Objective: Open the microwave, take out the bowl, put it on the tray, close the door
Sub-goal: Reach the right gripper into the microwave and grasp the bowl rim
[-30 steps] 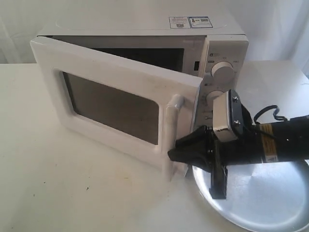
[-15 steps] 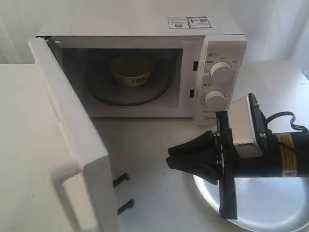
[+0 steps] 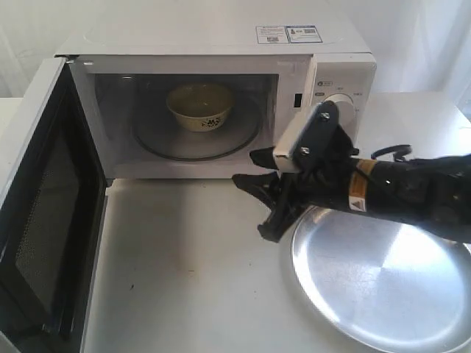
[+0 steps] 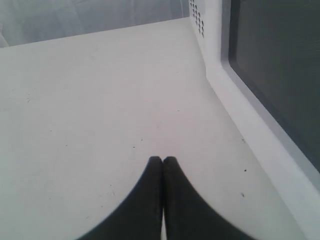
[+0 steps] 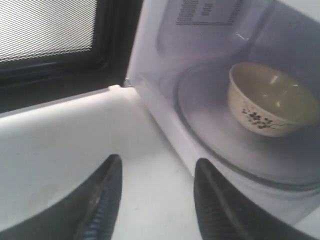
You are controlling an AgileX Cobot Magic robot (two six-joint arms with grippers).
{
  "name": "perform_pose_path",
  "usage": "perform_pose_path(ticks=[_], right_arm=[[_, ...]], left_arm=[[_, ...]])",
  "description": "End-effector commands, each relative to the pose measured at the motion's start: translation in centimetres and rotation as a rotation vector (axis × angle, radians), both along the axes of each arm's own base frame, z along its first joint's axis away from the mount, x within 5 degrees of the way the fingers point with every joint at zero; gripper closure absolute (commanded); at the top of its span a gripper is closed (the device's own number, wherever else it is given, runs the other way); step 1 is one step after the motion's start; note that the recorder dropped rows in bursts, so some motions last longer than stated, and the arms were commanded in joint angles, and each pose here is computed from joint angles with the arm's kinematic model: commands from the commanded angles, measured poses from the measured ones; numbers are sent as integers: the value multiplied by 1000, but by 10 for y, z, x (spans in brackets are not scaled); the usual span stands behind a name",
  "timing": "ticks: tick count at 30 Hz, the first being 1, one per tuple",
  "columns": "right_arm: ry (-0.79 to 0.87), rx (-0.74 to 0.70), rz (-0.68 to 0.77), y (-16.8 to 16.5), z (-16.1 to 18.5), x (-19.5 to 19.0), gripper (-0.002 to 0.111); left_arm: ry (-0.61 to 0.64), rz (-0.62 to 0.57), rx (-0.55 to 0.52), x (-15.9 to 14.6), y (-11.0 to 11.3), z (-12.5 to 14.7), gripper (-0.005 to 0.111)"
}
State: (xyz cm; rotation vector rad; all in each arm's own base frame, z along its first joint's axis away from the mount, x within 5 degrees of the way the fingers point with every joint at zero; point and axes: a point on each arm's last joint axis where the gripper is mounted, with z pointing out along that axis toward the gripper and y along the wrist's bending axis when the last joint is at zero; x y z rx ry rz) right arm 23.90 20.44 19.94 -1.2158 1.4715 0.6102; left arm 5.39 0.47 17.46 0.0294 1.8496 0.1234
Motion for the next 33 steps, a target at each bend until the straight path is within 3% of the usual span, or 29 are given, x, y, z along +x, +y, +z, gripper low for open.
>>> perform_pose_path(ticks=[1,7,12,14,19,24,28,33], right_arm=[[-104,-18,-80,24,7,24,66],[-226,-80,-90,56,5,54,66],[-394,-228,-13,87,-22,80,66],[-381,-295,-33,96,-34,96,66],[-469,-293,-26,111,-26,112,66],[-478,-341,-56,120,-10,121,66],[-442,-432,-51,131,-17,119,66],[-426,-446,-32,145,-28,115,66]], left_arm=[[0,0,-11,0,0,-1,107],[0,0,-11,0,0,-1,107],[0,0,-11,0,0,-1,107],[0,0,-11,0,0,-1,107],[0,0,-11,0,0,-1,107],[0,0,-11,0,0,-1,107],[0,0,-11,0,0,-1,107],[0,0,-11,0,0,-1,107]])
